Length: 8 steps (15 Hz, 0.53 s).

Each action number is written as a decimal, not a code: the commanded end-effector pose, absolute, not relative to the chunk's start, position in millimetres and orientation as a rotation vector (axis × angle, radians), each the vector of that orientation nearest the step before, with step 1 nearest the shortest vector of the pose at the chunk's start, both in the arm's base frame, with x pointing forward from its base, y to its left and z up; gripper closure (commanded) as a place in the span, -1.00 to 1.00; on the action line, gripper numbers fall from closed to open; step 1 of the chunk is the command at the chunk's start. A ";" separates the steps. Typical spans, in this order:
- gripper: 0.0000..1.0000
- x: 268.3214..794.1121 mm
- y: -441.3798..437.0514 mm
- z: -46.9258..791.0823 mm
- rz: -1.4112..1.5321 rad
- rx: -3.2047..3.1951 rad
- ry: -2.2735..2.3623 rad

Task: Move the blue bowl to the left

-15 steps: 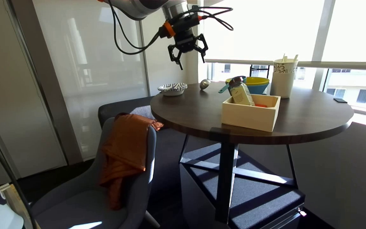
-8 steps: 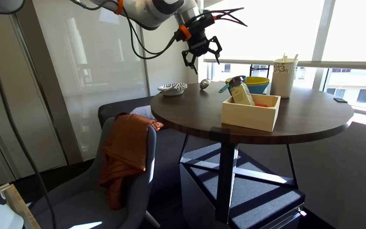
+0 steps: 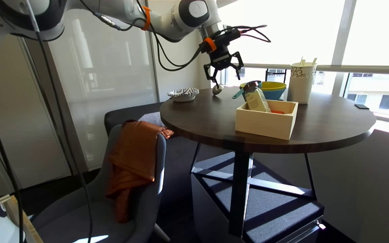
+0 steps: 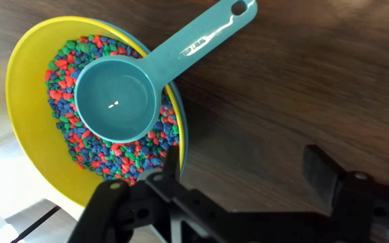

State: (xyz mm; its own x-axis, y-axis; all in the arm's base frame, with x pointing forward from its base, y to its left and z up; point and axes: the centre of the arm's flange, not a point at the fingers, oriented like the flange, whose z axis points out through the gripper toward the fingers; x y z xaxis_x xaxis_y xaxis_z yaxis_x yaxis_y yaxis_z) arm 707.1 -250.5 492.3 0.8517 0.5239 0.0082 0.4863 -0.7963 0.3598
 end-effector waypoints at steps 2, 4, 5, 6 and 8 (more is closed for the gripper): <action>-0.93 714.1 -255.1 487.5 0.150 2.683 0.736; -0.98 717.8 -259.4 486.0 0.153 2.682 0.721; -1.00 718.4 -260.6 485.9 0.153 2.681 0.718; -1.00 722.2 -263.0 481.2 0.166 2.678 0.697; -1.00 725.7 -267.0 474.8 0.141 2.698 0.684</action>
State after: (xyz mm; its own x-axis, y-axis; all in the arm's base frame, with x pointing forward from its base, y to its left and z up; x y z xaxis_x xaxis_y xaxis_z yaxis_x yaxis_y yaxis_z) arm 718.6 -261.8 483.1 0.8671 0.4980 0.0097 0.4600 -0.8081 0.3679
